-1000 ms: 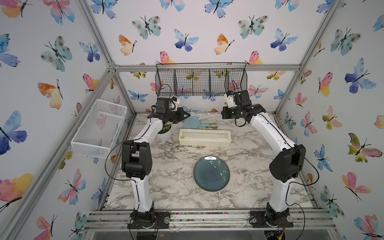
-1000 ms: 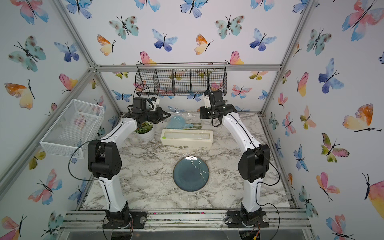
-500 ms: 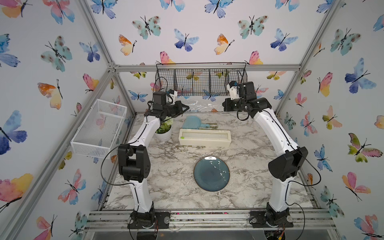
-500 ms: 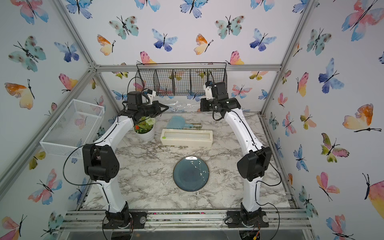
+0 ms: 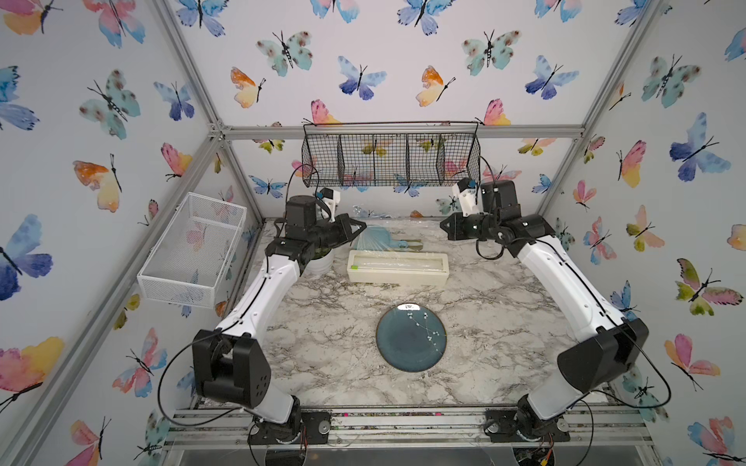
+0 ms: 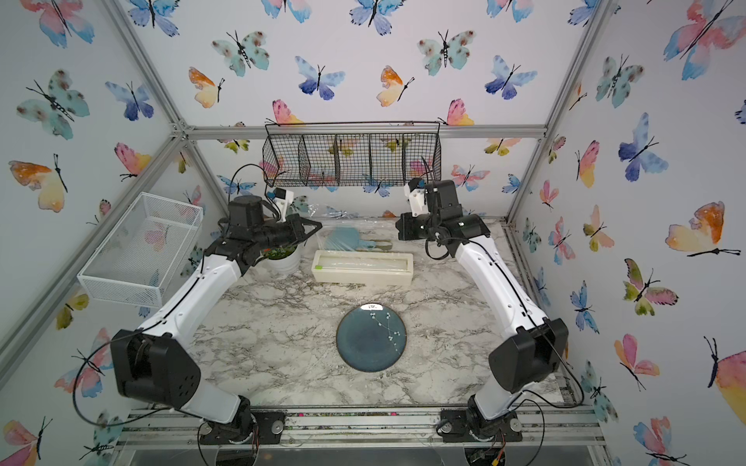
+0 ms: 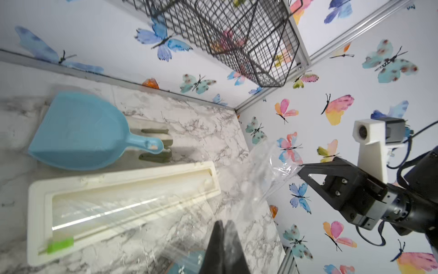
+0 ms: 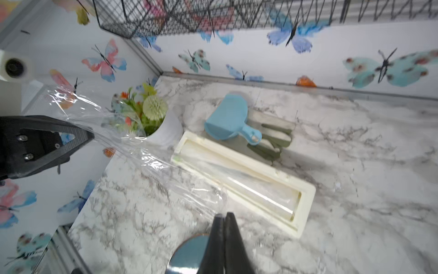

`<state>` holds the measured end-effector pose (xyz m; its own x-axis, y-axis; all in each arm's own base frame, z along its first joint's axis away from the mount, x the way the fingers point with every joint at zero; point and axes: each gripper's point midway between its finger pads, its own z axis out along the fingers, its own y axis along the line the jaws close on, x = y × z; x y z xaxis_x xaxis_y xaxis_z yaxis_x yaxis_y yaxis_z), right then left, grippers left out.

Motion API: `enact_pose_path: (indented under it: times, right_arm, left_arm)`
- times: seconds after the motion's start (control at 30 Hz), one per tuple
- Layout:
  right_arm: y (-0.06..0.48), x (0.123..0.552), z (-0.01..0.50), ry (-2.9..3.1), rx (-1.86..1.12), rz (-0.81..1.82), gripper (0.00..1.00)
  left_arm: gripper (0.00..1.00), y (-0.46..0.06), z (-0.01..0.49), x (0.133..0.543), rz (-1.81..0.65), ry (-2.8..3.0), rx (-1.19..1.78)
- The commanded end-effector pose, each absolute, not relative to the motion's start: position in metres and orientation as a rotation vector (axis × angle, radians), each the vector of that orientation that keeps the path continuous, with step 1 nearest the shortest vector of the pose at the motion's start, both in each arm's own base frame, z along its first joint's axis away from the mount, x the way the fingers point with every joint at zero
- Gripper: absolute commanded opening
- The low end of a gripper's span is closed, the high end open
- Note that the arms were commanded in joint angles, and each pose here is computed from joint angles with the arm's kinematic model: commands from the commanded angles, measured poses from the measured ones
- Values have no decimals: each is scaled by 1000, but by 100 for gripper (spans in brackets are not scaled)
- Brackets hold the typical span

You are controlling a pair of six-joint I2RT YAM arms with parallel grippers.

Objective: Wrap the plate with plastic wrap
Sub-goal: Pull the plastic wrap from the plastic wrap cutting box, then cover the plate with plastic wrap.

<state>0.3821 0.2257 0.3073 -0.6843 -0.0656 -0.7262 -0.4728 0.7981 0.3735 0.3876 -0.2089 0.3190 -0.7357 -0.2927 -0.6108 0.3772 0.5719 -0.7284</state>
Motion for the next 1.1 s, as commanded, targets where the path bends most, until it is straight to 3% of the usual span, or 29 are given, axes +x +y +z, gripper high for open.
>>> enact_pose_path:
  times: [0.0, 0.67, 1.07]
  right_arm:
    - [225, 354, 287, 2273, -402, 810, 2]
    - [209, 233, 143, 2637, -396, 889, 2]
    - [179, 203, 124, 2751, -293, 752, 2]
  left_arm:
    - [0, -211, 319, 349, -1130, 2024, 116]
    - [0, -237, 198, 230, -1164, 2211, 185]
    - [0, -233, 142, 176, -1198, 2326, 209]
